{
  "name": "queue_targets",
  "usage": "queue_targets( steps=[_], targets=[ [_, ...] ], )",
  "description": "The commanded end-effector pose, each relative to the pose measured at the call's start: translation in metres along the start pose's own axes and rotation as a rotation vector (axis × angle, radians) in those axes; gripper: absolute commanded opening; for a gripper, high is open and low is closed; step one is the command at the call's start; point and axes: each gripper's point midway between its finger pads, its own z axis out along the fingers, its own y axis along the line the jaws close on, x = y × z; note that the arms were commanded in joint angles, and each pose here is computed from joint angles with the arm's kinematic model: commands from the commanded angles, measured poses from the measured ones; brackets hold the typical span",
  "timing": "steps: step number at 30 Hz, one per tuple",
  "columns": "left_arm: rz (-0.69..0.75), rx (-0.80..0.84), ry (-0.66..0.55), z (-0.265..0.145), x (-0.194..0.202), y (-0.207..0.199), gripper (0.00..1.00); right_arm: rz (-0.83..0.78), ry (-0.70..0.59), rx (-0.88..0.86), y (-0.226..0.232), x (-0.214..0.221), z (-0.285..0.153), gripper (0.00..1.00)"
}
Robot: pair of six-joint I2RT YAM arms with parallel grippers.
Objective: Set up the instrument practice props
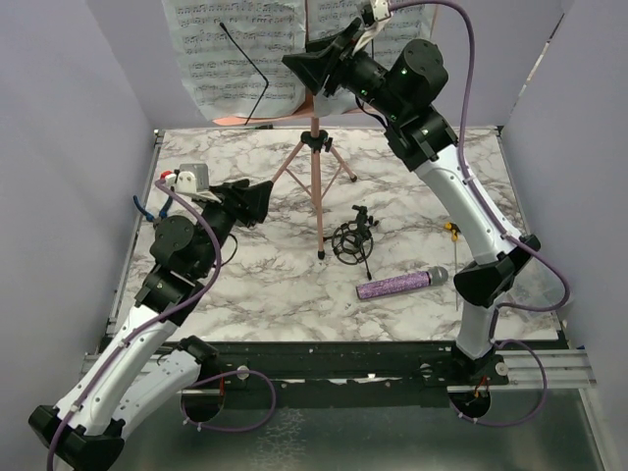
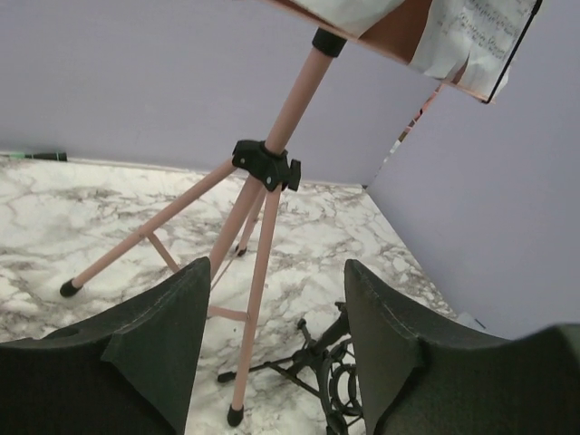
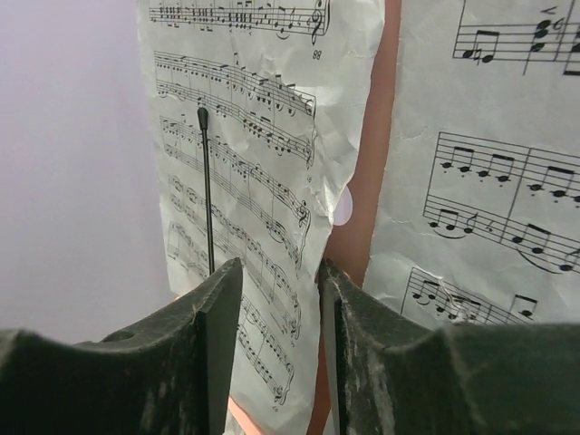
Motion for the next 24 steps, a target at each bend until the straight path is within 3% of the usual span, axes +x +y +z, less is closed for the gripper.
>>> queue_targets(
  steps=[1, 11, 24],
  targets=[
    [-0.068, 0.01, 0.05, -0.009, 0.023, 0.003, 0.66, -0.019, -0.078, -0.014, 0.014, -0.036, -0.011, 0.46],
    [-0.128, -0.038, 0.124, -0.025, 0.069, 0.024, 0.99, -0.002, -0.087, -0.06, 0.032, -0.045, -0.031, 0.62],
    [-0.206, -0.153, 0.179, -0.044, 0.116, 0.057, 0.99, 0.063, -0.042, -0.05, 0.048, -0.019, -0.078, 0.92]
  ],
)
